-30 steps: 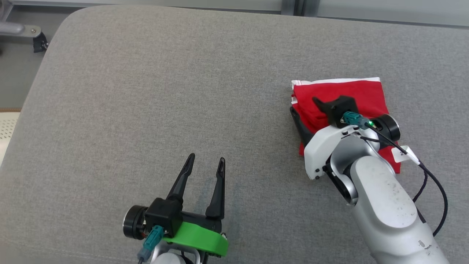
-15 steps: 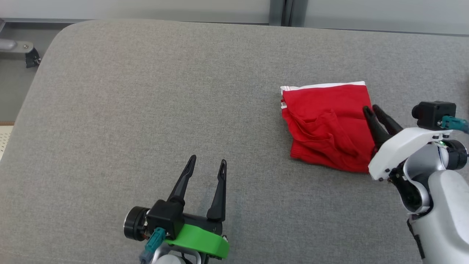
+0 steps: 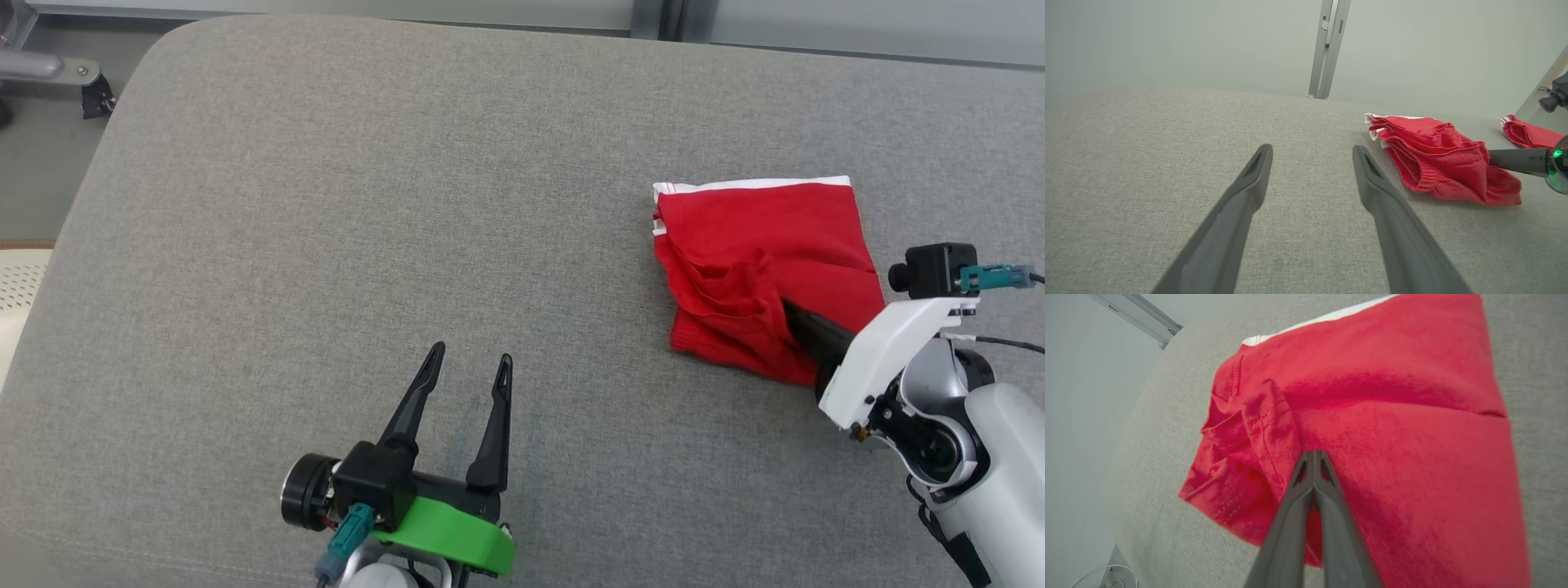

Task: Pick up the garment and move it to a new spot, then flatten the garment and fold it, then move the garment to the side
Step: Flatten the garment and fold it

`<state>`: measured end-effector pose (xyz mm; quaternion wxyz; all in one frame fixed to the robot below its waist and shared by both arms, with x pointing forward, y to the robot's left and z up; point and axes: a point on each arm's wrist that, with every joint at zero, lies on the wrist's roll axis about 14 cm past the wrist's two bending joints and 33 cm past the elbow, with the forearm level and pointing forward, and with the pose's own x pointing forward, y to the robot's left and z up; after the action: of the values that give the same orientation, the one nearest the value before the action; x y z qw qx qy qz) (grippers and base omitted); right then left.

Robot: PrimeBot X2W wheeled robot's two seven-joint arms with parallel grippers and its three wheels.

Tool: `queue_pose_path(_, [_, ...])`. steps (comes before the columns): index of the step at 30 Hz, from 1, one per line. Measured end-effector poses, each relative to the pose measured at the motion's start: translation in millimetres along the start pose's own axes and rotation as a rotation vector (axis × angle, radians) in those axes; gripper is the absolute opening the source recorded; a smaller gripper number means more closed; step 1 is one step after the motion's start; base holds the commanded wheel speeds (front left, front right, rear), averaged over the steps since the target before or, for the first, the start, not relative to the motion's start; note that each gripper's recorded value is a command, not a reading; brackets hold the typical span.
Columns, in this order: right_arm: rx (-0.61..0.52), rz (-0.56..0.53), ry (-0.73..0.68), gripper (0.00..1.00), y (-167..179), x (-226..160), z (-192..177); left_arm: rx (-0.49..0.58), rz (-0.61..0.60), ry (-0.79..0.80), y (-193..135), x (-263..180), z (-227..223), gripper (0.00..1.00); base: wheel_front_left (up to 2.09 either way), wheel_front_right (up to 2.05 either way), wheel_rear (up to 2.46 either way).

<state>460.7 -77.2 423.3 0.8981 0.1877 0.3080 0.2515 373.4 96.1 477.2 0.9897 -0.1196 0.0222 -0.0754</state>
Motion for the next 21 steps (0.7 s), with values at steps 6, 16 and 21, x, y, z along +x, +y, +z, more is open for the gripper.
queue_pose_path(6, [0.010,0.099,0.073,0.00,27,-8,-31,0.004,-0.007,-0.008,-1,-1,3,1.00,0.00,0.00,0.00])
queue_pose_path(16, [0.003,0.203,0.043,0.00,66,-29,-51,0.009,-0.030,-0.022,-9,-6,7,1.00,0.00,0.00,0.00])
queue_pose_path(21, [-0.030,0.166,-0.100,0.00,58,-40,-24,0.013,-0.039,-0.036,-13,-11,11,1.00,0.00,0.00,0.00])
